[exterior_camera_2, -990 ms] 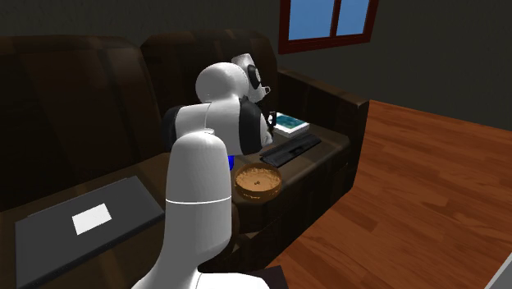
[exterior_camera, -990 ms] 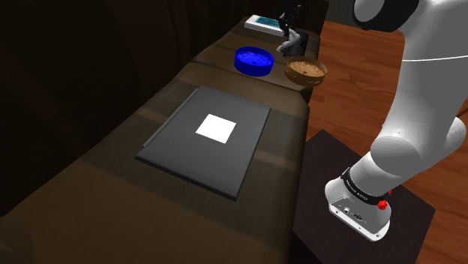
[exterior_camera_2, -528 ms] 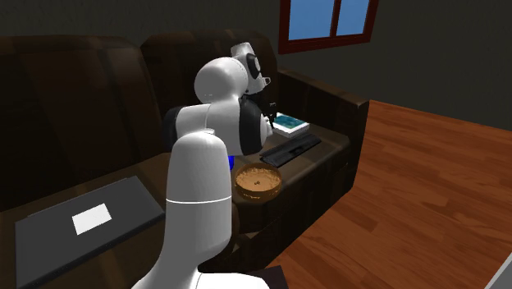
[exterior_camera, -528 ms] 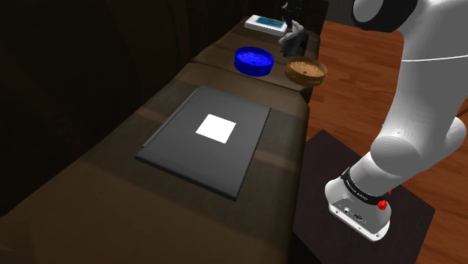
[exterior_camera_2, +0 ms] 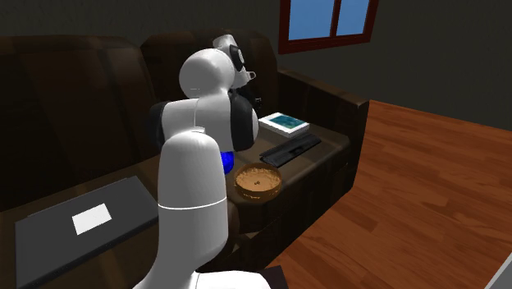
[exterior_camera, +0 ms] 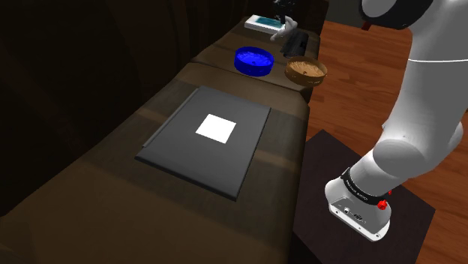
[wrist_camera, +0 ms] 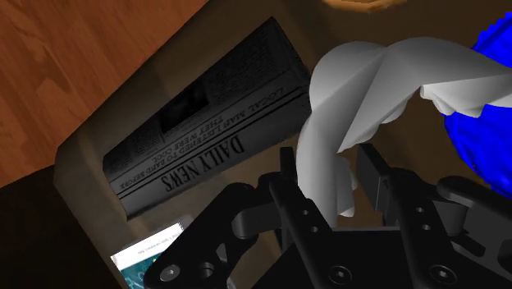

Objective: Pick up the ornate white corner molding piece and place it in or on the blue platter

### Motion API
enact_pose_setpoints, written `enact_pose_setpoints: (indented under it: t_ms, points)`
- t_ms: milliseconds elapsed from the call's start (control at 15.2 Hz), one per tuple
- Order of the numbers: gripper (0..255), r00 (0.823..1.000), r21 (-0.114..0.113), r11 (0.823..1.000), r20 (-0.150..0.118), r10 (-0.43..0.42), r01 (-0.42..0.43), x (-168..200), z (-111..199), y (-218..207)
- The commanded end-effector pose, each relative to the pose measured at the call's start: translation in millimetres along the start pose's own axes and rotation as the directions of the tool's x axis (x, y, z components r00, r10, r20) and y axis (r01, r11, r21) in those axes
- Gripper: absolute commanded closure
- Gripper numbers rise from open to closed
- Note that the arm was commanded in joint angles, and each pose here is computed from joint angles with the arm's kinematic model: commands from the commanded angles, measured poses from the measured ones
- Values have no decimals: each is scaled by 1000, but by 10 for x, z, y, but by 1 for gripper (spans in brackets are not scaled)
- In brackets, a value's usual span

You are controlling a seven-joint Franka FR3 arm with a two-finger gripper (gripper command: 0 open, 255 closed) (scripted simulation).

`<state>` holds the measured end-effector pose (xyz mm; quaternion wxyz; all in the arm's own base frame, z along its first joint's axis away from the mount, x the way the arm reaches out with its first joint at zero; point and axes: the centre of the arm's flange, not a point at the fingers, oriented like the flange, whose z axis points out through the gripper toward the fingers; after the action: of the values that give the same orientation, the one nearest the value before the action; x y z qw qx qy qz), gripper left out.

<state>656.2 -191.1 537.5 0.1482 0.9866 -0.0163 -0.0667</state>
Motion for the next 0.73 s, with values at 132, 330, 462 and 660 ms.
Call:
enact_pose_setpoints:
  t_ms: [132,330,462,660]
  points:
    - [255,1000,0,1000,0,1,-1,-104,-214,-487]
    - [255,1000,0,1000,0,1,-1,-167,-379,-841]
    - [255,1000,0,1000,0,1,-1,-209,-489,-1077]
    - [255,1000,0,1000,0,1,-1,-203,-410,-1153]
